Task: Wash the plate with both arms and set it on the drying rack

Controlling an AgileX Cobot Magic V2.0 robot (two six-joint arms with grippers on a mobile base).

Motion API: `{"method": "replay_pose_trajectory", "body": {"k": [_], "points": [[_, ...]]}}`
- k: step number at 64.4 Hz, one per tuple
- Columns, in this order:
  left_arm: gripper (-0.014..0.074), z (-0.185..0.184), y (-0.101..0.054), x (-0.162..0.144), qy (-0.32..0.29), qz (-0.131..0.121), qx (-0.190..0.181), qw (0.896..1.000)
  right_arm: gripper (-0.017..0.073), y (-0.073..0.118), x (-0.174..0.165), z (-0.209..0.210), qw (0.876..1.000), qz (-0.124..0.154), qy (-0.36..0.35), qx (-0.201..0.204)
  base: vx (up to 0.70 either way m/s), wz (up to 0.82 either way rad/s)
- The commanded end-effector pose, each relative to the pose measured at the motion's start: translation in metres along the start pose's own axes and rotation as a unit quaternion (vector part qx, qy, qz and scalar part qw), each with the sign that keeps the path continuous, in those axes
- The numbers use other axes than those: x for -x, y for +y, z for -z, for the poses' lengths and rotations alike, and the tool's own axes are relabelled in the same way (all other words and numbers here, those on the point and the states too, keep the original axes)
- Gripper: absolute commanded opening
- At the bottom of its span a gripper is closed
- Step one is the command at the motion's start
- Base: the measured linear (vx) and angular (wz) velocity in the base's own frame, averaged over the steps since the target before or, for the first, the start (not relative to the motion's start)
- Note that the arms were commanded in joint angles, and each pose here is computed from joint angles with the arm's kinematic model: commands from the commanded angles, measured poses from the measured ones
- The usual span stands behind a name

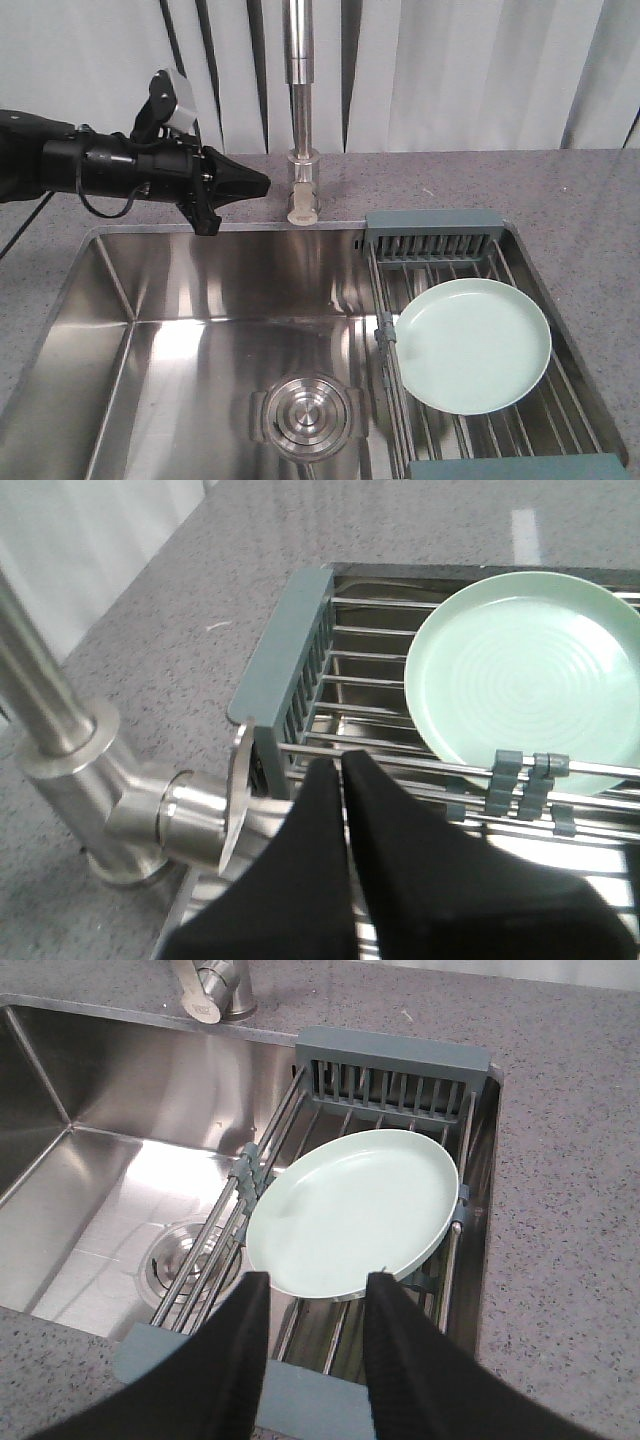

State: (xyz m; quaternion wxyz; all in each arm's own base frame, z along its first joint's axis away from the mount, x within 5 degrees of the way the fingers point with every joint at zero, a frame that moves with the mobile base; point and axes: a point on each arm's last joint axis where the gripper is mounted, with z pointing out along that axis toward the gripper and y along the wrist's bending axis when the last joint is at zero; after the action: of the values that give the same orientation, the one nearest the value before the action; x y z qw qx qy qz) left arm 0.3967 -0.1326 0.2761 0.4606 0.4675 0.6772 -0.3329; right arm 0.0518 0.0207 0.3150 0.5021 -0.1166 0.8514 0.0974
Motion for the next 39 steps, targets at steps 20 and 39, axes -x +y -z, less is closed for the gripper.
{"method": "replay_pose_trajectory", "body": {"k": [20, 39], "points": [[-0.0008, -0.034, -0.012, 0.045, -0.052, -0.043, -0.035, 0.997, 0.0229, 0.000, 0.012, 0.003, 0.999, 0.003, -0.038, -0.002, 0.00, 0.00], [-0.0008, -0.062, 0.001, 0.035, -0.040, -0.030, -0.008, 0.999, 0.0229, 0.000, 0.012, 0.003, 0.999, 0.003, -0.038, -0.002, 0.00, 0.00]]}}
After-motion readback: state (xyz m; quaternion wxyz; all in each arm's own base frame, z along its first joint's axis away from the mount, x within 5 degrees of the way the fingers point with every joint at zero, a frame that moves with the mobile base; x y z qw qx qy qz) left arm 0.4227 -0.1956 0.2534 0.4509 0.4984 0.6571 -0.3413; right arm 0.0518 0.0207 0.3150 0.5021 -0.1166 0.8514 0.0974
